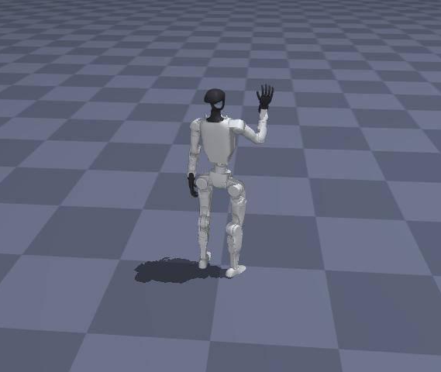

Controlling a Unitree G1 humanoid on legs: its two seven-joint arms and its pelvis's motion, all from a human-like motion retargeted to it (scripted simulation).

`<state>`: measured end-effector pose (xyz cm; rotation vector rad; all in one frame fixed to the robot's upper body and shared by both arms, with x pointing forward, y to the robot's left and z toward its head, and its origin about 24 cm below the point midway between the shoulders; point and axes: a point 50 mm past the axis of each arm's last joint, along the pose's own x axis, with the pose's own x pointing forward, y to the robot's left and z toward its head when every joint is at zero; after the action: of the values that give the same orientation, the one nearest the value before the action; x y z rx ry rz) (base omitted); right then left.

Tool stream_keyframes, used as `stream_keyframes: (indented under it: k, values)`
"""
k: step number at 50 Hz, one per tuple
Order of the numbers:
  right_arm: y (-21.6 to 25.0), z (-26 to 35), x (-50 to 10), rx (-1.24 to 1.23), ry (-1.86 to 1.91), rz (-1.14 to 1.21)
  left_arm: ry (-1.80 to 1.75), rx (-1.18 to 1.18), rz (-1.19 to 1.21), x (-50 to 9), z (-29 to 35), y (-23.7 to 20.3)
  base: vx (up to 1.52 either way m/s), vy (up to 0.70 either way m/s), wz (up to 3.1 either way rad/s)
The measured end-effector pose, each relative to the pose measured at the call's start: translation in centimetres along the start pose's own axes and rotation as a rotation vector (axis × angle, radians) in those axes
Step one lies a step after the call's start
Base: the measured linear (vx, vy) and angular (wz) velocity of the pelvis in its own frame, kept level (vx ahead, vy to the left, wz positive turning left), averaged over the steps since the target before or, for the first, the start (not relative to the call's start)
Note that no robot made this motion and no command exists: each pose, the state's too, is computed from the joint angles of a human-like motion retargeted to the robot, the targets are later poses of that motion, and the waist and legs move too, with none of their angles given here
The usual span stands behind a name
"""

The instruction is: Upper body actions

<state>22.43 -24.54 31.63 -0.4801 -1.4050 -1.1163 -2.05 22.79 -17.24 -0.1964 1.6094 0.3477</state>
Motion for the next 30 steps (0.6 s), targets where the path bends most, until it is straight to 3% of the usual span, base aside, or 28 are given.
stream_keyframes:
  k: [17,30]
  values:
    - [1.9,6.3,1.1,0.039,-0.585,0.124,-0.006,-0.004,0.001,0.0,0.2,0.0,0.0,0.0,0.0]
    - [-1.0,0.8,0.8,0.048,-0.058,-0.126,0.004,-0.009,-0.008,0.0,-0.2,-0.3,0.0,0.0,0.0]
